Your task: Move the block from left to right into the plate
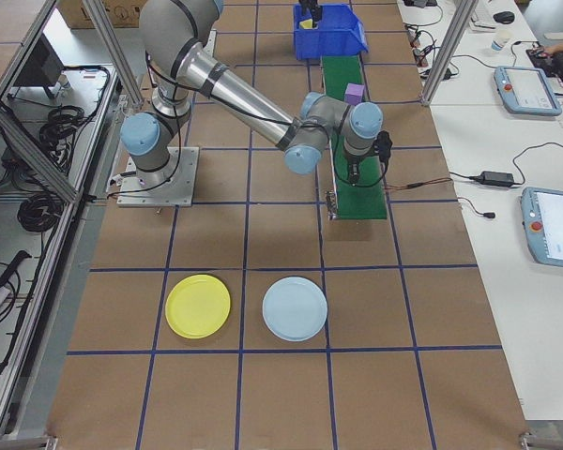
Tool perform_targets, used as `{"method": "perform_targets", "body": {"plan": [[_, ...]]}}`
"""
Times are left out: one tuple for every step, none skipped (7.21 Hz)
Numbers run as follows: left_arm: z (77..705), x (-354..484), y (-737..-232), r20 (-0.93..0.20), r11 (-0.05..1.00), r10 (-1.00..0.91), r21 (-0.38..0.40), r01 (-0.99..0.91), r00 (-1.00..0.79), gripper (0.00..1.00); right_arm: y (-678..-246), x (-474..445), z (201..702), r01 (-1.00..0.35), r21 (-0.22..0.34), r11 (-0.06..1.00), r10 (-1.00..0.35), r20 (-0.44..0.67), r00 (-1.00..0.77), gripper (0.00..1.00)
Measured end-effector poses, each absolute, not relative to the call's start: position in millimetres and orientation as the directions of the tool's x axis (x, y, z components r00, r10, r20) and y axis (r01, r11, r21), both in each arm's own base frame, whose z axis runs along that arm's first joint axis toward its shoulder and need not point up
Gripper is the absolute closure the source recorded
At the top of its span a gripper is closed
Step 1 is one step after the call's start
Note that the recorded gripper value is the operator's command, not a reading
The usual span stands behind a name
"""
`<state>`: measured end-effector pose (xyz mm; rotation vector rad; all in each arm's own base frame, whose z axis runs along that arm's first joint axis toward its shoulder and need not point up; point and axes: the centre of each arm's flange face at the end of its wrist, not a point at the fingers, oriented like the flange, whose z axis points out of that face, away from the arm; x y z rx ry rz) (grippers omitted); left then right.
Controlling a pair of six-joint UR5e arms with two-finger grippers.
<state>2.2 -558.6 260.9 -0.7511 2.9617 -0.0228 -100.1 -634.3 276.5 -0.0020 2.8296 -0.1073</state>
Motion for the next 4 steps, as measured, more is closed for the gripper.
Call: {"method": "perform_targets", "body": {"plan": [[256.0,2.4,-559.4,-0.084,0.879,-0.477,-0.028,-0.476,-0.875,0.00,-634.1,-99.8,276.9,0.011,-0.075,0.997,-0.013,-0.306,-0.952,0.00],[251.0,2.5,-560.2,-0.087,0.878,-0.478,-0.020,-0.478,-0.874,0.01,-634.5,-99.8,277.8,0.016,-0.076,0.997,-0.008,-0.307,-0.952,0.00],[247.9,2.6,-560.7,-0.088,0.878,-0.478,-0.015,-0.479,-0.874,0.03,-635.3,-100.1,279.4,0.037,-0.073,0.997,0.013,-0.308,-0.951,0.00],[246.4,2.7,-561.0,-0.088,0.877,-0.479,-0.012,-0.480,-0.873,0.16,-636.6,-100.4,280.9,0.061,-0.069,0.996,0.037,-0.310,-0.950,0.00]]}}
